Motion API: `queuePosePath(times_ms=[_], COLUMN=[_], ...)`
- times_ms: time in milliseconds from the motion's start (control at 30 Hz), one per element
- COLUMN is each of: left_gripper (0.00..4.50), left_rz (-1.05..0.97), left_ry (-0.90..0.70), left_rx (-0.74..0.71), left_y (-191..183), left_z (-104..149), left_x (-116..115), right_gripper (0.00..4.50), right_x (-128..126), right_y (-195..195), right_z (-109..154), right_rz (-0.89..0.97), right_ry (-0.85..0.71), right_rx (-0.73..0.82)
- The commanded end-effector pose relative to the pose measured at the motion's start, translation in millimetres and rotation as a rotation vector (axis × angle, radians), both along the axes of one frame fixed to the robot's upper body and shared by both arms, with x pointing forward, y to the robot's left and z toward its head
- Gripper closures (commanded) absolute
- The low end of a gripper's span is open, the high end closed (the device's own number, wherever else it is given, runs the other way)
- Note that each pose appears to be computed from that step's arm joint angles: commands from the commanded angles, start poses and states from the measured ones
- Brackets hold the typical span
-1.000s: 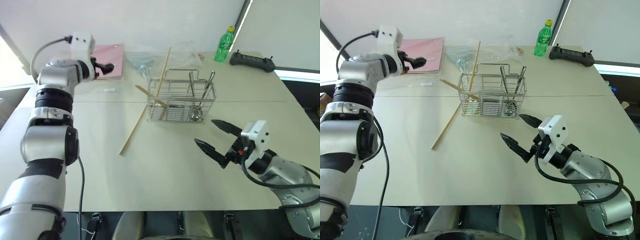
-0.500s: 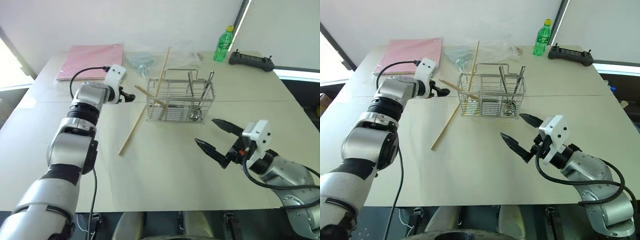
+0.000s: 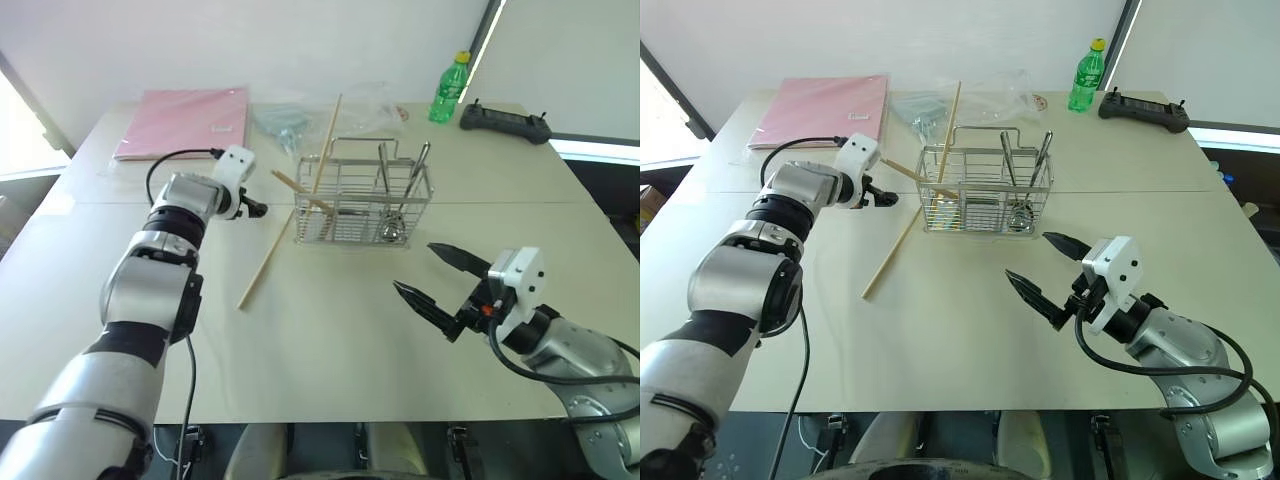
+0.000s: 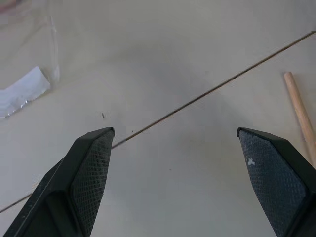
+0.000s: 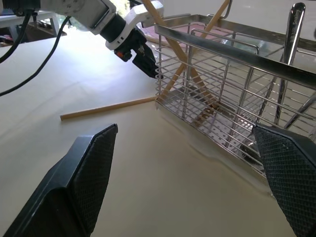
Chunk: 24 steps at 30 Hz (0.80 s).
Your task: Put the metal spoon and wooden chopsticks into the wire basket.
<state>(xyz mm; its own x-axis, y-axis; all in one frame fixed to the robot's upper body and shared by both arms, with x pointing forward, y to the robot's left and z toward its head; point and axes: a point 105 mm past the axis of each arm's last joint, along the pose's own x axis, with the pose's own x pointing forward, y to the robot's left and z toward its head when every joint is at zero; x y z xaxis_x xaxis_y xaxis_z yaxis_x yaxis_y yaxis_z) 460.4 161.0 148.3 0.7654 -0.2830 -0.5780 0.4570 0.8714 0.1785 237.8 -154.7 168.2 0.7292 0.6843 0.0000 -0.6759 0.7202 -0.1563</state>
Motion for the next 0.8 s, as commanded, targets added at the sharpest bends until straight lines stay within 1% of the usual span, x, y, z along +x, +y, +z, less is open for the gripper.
queuePosePath(times_ms=[33,100,167,533,800], left_gripper=[0.31,0.31,0.31,0.31,0.31], left_rz=[-0.034,-0.047,-0.066,-0.125,-0.105], left_ry=[-0.027,-0.008,0.012,0.09,0.095], left_rx=[-0.09,-0.113,-0.1,0.011,0.035], left_y=[-17.7,-23.9,-30.3,-51.9,-51.7], left_z=[29.3,31.0,26.1,-15.9,-25.7], left_x=[3.4,2.0,0.4,-8.6,-9.4], right_gripper=[0.0,0.0,0.0,0.0,0.0], right_x=[-4.6,-4.8,-4.7,-6.5,-8.3], right_y=[5.7,6.5,7.6,7.0,6.0], right_z=[7.2,5.8,4.4,1.8,5.4], right_rz=[0.0,-0.007,-0.015,-0.047,-0.061], right_ry=[-0.042,-0.041,-0.042,-0.054,-0.063], right_rx=[0.019,0.025,0.034,0.048,0.049])
